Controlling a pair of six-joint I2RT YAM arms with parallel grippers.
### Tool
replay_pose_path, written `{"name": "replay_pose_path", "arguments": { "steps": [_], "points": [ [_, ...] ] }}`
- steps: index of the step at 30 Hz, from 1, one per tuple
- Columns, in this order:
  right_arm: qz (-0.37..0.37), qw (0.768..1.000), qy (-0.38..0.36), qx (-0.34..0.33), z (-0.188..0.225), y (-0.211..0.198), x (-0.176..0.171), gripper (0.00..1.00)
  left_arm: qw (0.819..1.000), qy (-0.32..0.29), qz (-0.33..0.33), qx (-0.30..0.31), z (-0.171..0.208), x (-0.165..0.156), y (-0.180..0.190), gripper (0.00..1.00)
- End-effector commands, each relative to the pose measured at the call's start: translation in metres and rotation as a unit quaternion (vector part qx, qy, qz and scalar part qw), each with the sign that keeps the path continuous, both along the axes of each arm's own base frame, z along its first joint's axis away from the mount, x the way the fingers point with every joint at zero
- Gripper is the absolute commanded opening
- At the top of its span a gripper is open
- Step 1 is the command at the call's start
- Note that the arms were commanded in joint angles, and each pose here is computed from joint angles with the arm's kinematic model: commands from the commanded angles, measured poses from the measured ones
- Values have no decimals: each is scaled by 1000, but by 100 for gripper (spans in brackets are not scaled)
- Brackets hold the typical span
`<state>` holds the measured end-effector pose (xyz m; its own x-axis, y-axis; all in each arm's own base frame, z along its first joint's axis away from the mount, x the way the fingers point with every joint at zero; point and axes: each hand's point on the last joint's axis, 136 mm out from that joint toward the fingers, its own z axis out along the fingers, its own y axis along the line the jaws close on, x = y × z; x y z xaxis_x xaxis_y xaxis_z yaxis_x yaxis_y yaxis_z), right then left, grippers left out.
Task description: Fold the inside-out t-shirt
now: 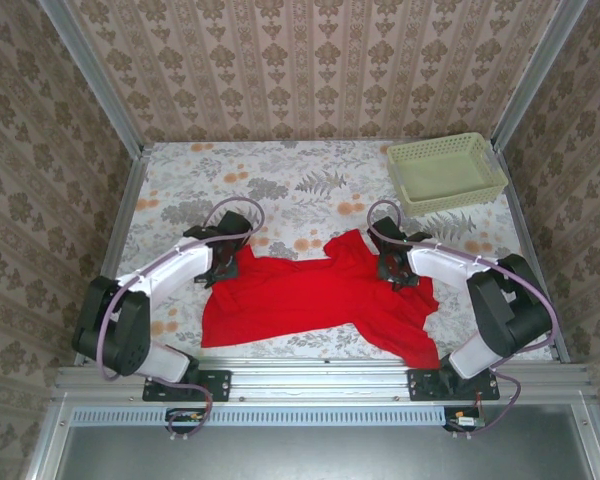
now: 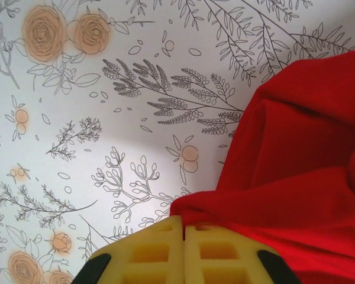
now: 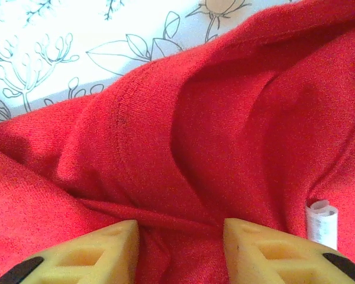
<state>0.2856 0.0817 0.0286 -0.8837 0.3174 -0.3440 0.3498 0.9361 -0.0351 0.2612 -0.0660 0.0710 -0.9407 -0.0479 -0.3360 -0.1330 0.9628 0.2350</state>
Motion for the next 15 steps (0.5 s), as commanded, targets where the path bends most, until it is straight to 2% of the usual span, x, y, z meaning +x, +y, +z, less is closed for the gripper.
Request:
{"name": "replay_pose_path", "arguments": {
  "steps": [1,8,15],
  "points": [
    [13,999,-34,-15,30,-4,13,44,1000,-12,-13,-15,3,-3,-1,3],
    [71,995,-73,14,59,28,60,45,996,-41,-27,-70,13,-4,-13,2],
    [107,993,-39,27,33,65,111,45,993,-45,-36,-104,12,-3,-23,2]
  ]
}}
